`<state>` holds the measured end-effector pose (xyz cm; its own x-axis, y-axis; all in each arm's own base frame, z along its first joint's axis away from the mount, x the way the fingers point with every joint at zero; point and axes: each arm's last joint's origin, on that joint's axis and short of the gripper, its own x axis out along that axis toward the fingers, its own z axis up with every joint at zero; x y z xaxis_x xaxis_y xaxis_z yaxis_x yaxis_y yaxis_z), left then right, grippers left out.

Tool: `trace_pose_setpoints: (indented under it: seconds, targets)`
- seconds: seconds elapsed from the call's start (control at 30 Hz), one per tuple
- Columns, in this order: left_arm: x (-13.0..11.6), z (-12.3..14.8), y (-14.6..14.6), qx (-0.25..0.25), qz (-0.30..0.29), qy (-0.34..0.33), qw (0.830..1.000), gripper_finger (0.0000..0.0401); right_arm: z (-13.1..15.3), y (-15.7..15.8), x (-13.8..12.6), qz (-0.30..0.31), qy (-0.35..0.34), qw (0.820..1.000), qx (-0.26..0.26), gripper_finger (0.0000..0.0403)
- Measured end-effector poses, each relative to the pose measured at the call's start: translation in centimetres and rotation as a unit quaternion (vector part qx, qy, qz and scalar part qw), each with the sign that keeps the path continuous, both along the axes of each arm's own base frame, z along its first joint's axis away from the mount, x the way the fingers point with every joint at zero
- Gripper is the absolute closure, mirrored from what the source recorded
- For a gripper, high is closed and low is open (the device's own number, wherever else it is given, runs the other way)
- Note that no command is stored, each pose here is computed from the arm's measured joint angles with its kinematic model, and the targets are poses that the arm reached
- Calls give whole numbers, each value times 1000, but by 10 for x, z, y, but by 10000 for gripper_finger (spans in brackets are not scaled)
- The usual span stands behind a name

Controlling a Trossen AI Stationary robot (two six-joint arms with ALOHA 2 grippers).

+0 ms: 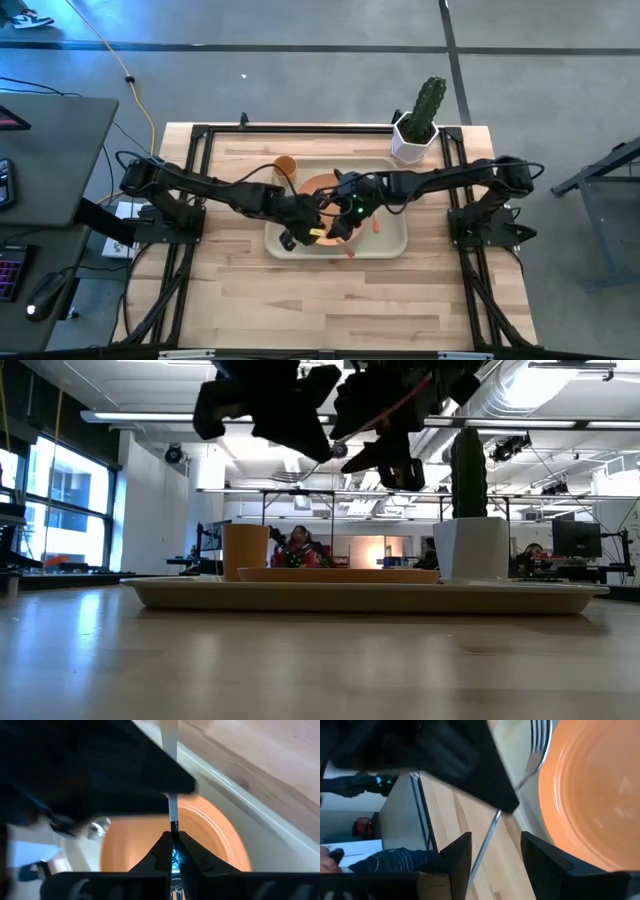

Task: Pick and place plate/cup/fork/spoon on tray
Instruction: Put the orange fork on the gray tray to the right of the orange spoon

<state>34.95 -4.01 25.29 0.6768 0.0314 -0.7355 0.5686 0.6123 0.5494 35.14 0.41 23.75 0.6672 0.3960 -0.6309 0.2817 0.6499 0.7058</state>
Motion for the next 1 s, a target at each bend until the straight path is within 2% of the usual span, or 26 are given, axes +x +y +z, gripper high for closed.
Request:
trace_pose_setpoints:
  seconds: [0.17, 0.43, 0.5, 0.6, 0.7, 0.83, 1.0]
  targets:
    - [2, 3, 2, 0, 2, -16, 1000, 396, 0, -3, 0, -5, 1, 1000, -1, 266]
    - [2, 2, 5, 8, -3, -12, 1000, 396, 0, -12, -1, -11, -1, 1000, -3, 382]
    - [2, 2, 9, 3, 6, -12, 1000, 393, -1, -15, -1, -22, 5, 1000, -5, 396]
    - [3, 2, 16, -27, 72, -19, 997, 377, -2, -17, -2, -58, 19, 998, -22, 397]
    - [1, 10, 29, -88, 144, -38, 985, 354, -4, -24, -3, -127, 34, 990, -56, 400]
    - [-3, 17, 46, -145, 189, -45, 970, 321, -5, -35, -4, -196, 41, 976, -79, 401]
    - [-16, 29, 60, -168, 229, -47, 958, 282, -20, -37, -28, -246, 28, 966, -67, 402]
